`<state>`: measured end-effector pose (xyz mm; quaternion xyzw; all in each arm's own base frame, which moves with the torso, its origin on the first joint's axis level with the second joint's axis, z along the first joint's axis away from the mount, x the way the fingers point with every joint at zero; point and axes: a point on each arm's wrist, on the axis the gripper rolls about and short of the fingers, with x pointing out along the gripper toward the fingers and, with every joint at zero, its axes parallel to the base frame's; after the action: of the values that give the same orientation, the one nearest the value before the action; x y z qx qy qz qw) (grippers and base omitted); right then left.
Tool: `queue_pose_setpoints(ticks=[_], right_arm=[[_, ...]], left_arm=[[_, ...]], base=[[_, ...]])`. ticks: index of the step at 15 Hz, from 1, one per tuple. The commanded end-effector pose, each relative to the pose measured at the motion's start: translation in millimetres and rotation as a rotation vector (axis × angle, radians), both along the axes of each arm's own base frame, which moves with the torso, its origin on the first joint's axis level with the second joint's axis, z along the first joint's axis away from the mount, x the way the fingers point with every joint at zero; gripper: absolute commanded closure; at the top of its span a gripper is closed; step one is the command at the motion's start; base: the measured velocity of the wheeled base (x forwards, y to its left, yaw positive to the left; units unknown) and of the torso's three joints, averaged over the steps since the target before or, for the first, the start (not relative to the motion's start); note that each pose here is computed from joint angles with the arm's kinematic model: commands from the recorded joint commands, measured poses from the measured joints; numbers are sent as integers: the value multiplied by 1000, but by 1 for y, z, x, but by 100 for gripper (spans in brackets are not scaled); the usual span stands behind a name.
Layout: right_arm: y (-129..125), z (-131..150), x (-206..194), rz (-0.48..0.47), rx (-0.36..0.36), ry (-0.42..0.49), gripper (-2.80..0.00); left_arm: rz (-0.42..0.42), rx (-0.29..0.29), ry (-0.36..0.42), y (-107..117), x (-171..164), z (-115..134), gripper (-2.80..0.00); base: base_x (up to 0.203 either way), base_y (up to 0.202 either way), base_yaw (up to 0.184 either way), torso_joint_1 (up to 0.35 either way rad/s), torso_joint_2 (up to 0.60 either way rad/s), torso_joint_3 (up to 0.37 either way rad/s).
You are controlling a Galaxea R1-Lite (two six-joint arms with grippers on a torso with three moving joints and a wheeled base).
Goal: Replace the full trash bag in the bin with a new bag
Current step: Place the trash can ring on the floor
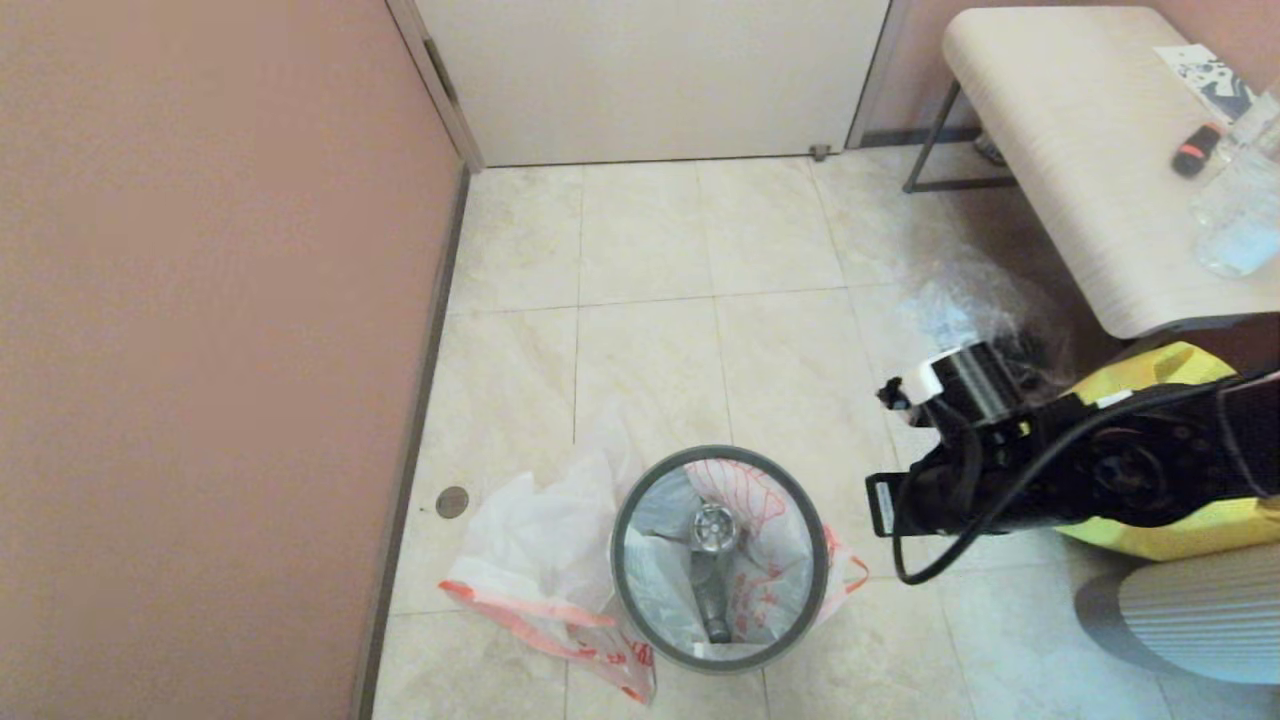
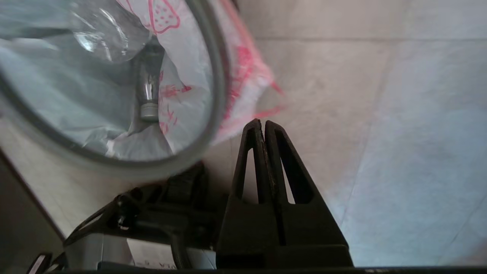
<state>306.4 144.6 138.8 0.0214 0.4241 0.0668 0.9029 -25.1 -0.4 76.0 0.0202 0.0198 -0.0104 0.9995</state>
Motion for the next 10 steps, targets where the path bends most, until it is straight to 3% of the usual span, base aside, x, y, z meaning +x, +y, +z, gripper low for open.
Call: queue_pose_setpoints(ticks=[1, 3, 4, 10], right_arm=[[16, -36, 17, 11, -35, 78, 0], [25, -48, 23, 24, -40, 81, 0], [29, -54, 26, 26, -41, 77, -280], [38, -53, 41, 22, -35, 34, -280]], left_arm=[[0, 1, 0, 0, 0, 0, 0], [0, 1, 1, 0, 0, 0, 0], [0, 1, 1, 0, 0, 0, 0], [0, 1, 0, 0, 0, 0, 0]], base=[[0, 0, 0, 0, 0, 0], [0, 0, 0, 0, 0, 0], [0, 0, 0, 0, 0, 0], [0, 0, 0, 0, 0, 0]])
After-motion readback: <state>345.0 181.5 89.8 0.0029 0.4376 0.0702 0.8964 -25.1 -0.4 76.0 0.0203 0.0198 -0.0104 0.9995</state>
